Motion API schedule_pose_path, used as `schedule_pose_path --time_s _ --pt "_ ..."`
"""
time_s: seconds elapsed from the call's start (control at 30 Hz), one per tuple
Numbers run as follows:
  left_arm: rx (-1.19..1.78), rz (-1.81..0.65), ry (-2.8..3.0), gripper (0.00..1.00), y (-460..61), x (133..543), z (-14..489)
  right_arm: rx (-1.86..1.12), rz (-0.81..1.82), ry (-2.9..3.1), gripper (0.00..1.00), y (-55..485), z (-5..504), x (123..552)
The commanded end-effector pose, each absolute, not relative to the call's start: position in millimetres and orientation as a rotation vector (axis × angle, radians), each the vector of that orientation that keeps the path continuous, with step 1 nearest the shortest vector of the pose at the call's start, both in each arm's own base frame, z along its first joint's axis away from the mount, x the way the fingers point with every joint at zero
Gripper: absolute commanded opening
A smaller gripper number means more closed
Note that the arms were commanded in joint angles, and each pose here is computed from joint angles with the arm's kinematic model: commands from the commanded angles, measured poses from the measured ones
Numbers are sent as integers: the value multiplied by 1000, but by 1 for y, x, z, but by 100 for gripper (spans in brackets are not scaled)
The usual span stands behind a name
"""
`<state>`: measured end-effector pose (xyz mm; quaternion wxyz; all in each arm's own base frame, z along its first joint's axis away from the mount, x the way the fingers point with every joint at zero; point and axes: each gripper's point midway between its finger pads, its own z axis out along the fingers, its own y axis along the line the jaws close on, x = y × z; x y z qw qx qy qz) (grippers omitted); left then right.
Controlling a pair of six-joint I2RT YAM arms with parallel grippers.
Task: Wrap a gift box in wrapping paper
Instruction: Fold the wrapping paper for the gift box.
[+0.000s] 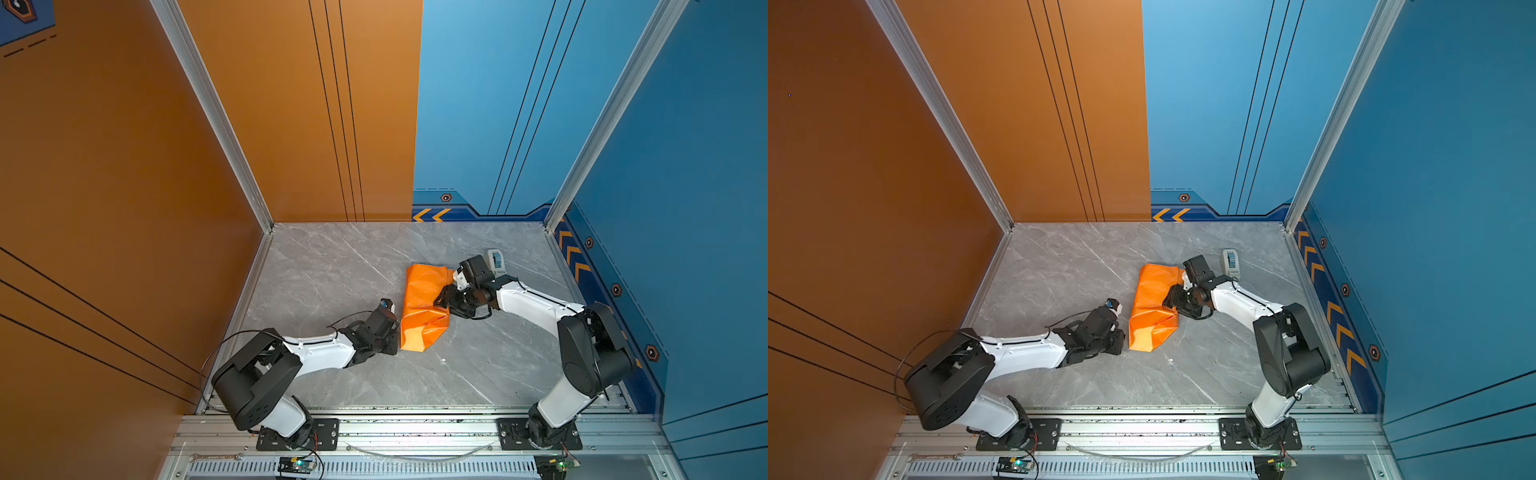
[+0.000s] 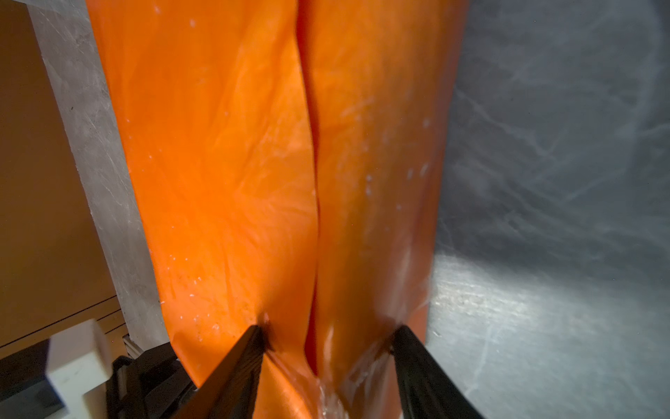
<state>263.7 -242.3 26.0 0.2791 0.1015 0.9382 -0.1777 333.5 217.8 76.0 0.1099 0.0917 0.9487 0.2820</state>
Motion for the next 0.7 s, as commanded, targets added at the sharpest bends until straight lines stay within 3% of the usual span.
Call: schedule_pose_path --time_s 0.0,0.67 --pt "336 -540 2513 19 -260 266 26 251 745 2844 60 211 64 317" --pt "412 -688 2370 18 -306 288 42 249 751 2851 60 213 62 312"
